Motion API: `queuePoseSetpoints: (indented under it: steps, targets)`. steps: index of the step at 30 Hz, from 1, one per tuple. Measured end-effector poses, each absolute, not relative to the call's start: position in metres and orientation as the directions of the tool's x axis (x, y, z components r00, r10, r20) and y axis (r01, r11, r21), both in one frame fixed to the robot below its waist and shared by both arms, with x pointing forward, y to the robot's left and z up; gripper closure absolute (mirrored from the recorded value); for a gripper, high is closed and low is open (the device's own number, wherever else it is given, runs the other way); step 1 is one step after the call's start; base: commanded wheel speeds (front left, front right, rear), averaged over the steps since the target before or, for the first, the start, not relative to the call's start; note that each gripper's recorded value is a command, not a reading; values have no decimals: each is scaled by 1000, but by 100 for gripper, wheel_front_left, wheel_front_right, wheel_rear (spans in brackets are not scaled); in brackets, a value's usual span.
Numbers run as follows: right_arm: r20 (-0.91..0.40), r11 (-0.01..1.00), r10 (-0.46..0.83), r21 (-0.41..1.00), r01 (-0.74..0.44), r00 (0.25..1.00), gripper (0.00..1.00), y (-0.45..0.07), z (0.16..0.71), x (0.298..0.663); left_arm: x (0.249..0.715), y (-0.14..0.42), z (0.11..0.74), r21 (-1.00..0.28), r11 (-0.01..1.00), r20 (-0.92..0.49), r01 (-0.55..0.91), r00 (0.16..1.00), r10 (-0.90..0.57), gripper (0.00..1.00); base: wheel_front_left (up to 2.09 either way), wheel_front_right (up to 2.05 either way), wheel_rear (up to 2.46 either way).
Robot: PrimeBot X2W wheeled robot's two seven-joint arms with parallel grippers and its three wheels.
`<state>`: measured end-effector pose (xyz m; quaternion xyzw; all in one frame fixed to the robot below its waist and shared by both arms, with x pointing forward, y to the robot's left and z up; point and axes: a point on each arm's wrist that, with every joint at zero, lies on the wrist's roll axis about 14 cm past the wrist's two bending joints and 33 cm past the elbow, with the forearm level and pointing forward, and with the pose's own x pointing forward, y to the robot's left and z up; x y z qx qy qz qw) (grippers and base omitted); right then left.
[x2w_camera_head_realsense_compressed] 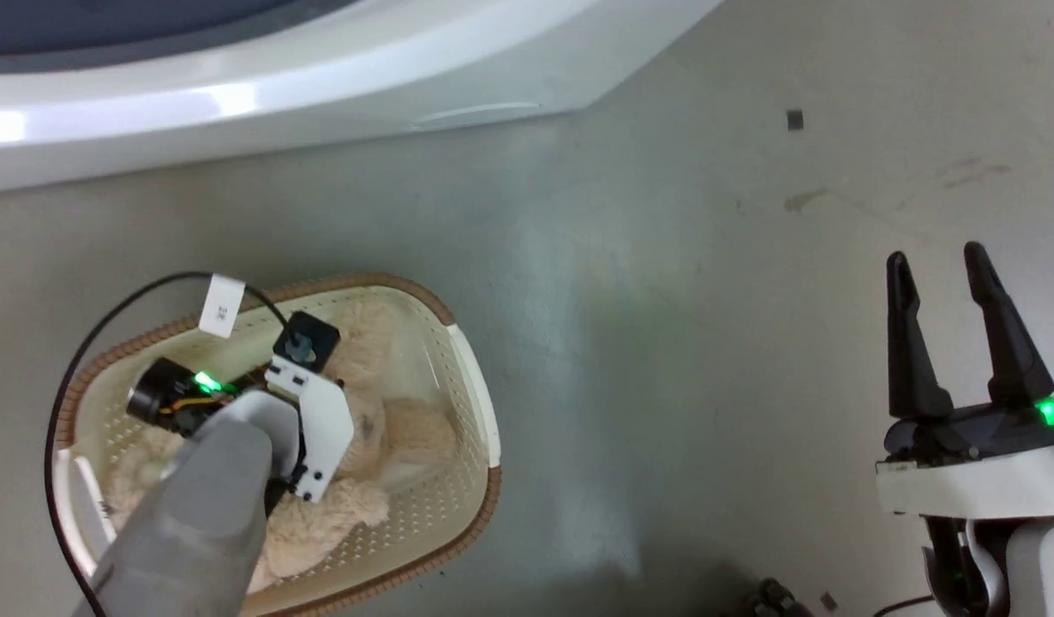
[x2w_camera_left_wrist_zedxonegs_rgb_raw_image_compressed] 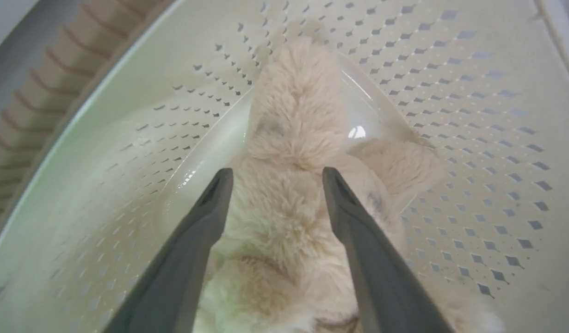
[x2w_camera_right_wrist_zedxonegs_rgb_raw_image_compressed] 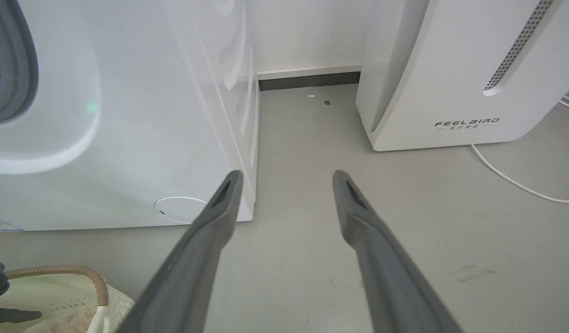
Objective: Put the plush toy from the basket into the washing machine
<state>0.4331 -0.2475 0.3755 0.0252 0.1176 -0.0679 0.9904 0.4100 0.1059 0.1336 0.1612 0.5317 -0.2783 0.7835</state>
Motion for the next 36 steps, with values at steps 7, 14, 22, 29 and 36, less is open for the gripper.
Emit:
queuePoseSetpoints:
  steps: [7, 14, 22, 29, 36]
  targets:
    - [-281, 986, -152, 29, 167, 948, 0, -255, 351, 433, 422, 105, 100, -32, 732, -952, 680, 203, -231, 0, 0, 0, 0]
    - [-313, 980, -178, 32, 198, 933, 0, -264, 333, 431, 403, 111, 64, -65, 664, -978, 745, 83, -189, 0, 0, 0, 0]
    - [-322, 977, -199, 13, 214, 926, 0, -272, 324, 431, 387, 110, 40, -103, 628, -987, 772, 0, -161, 100, 0, 0, 0]
    - [-277, 978, -194, 23, 208, 941, 0, -270, 342, 435, 395, 106, 63, -93, 658, -980, 748, 50, -195, 100, 0, 0, 0]
    - [-197, 980, -187, 32, 197, 962, 0, -269, 376, 440, 394, 95, 101, -90, 689, -959, 719, 123, -255, 100, 0, 0, 0]
